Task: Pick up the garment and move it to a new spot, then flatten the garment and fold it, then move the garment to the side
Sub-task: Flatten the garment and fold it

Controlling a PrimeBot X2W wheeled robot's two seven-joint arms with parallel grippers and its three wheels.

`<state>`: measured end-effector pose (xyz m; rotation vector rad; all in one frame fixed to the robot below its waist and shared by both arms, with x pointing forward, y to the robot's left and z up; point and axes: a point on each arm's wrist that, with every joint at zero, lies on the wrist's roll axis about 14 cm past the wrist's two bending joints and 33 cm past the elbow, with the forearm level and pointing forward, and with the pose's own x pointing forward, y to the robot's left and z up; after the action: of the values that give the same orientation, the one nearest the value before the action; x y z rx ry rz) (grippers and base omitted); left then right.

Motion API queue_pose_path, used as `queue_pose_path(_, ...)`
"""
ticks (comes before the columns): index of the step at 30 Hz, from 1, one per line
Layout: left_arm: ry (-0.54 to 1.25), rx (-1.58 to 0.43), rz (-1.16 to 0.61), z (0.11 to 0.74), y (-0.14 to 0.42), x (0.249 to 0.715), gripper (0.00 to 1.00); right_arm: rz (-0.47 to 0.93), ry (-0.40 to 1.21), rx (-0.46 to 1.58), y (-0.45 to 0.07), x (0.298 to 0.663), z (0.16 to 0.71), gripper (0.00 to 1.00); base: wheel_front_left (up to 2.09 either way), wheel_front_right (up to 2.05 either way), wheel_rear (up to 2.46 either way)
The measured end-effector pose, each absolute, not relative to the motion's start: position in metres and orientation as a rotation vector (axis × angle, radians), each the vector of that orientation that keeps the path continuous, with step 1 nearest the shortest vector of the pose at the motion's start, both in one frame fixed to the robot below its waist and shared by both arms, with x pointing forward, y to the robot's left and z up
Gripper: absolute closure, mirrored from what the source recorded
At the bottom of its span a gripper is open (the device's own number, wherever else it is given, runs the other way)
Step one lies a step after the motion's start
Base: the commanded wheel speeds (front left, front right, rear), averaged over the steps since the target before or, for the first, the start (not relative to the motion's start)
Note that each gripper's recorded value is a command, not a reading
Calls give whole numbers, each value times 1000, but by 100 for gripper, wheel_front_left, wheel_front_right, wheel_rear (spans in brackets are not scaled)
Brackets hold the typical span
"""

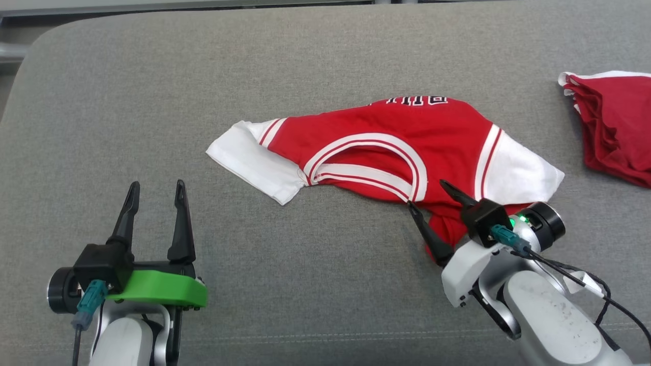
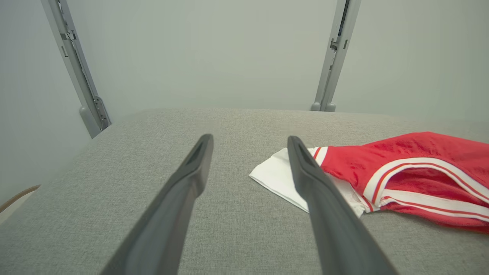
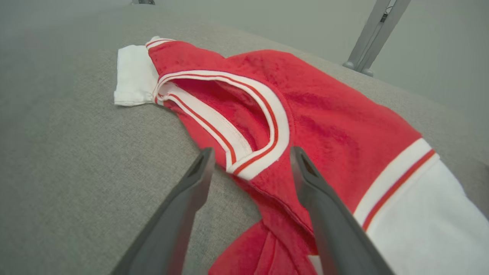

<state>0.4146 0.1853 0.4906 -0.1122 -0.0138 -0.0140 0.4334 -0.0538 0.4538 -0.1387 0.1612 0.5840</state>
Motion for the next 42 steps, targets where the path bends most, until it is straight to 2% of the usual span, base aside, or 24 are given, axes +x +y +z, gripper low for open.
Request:
queue_pose_path(9,30,-122,-2,470,189,423,0,679,266,-319,-51,450,412,0,0,0,0)
queue_pose_path(11,31,-122,-1,468,190,426,0,690,266,-340,-50,453,410,56,0,0,0)
queue_pose_path(12,34,-122,2,467,191,426,0,687,262,-340,-50,456,411,74,0,0,0)
queue_pose_path(13,39,-122,3,465,191,426,0,679,261,-332,-51,458,412,100,0,0,0)
queue_pose_path(21,40,-130,-9,463,186,430,0,583,143,-157,-59,481,451,100,0,0,0)
queue_pose_path(28,29,-134,-47,465,175,438,0,404,20,44,-101,526,504,100,0,0,0)
queue_pose_path(39,15,-150,-114,469,153,448,0,196,4,86,-169,594,523,100,0,0,0)
queue_pose_path(41,16,-147,-131,469,149,448,0,175,45,62,-174,606,512,100,0,0,0)
queue_pose_path(42,15,-149,-134,469,147,448,0,175,57,51,-172,608,508,88,0,0,0)
